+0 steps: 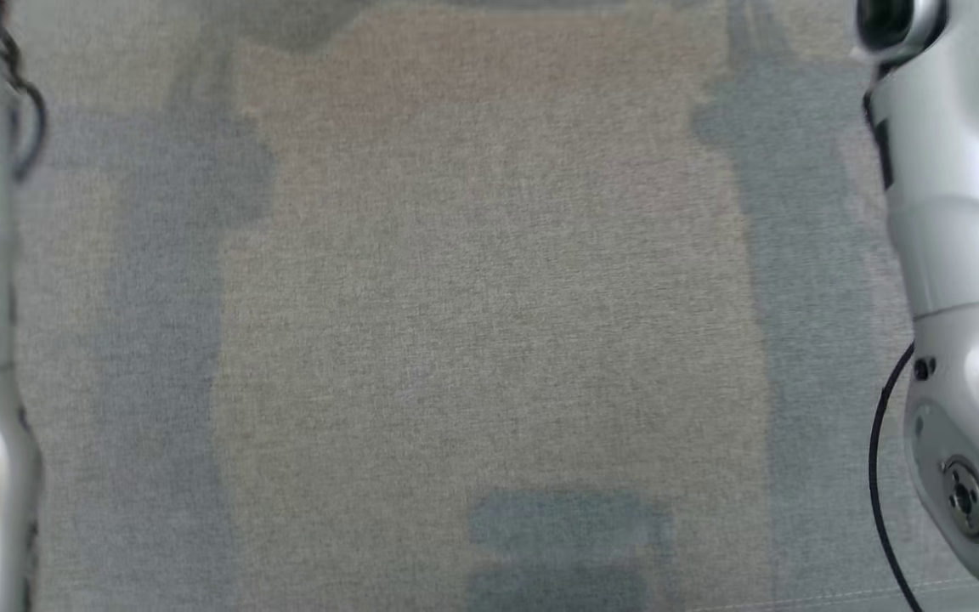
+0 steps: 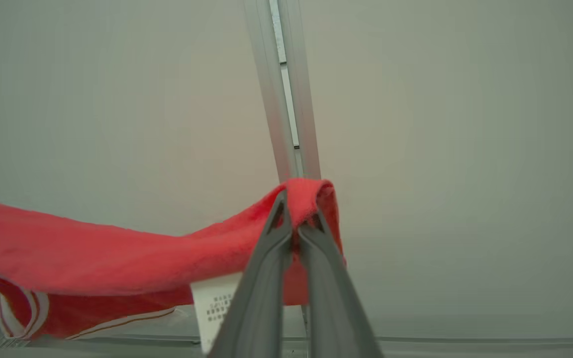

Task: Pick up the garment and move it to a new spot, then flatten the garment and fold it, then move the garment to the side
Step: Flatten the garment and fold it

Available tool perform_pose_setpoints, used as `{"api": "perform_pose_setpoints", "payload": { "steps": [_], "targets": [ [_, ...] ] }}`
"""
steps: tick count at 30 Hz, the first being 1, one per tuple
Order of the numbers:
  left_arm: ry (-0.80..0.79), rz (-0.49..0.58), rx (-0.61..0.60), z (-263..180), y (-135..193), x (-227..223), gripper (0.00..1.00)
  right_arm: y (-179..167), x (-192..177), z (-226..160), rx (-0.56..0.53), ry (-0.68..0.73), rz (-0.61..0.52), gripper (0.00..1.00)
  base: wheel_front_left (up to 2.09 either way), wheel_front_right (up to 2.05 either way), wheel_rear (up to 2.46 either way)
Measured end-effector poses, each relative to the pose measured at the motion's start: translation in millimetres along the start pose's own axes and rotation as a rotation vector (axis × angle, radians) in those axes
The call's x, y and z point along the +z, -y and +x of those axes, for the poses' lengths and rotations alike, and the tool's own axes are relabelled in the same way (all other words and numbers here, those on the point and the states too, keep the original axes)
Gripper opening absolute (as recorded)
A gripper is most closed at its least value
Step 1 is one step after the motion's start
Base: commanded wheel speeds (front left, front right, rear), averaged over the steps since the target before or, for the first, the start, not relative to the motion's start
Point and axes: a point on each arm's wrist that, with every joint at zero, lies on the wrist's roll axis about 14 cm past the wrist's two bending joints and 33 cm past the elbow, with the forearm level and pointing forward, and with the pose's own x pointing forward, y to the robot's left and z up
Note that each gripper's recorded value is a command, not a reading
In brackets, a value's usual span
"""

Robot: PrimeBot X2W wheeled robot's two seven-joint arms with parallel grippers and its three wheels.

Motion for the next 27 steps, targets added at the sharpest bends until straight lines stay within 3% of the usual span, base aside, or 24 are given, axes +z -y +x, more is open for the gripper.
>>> {"api": "perform_pose_setpoints", "payload": {
  "steps": [4,9,14,19,27],
  "targets": [
    [-0.147,-0.1,0.054,-37.5,-5.8,-75.5,0.0,4.5,-87.9,-21.2,-0.03,-0.182,0.057,0.0,0.0,0.0,0.0],
    [-0.26,-0.162,0.086,-85.4,-8.5,-124.9,0.0,8.6,-141.6,-42.1,-0.071,-0.283,0.143,0.0,0.0,0.0,0.0],
    [-0.268,-0.212,0.103,-110.7,-9.6,-128.1,0.0,6.4,-150.8,-54.5,-0.078,-0.285,0.209,0.0,0.0,0.0,0.0],
    [-0.245,-0.301,0.118,-138.9,0.5,-116.8,0.0,6.4,-136.3,-71.0,-0.08,-0.24,0.274,0.0,0.0,0.0,0.0],
    [-0.304,-0.444,0.228,-215.8,17.0,-114.8,0.0,0.4,-132.6,-125.0,-0.083,-0.263,0.318,0.0,0.0,0.0,0.0]
  ]
}}
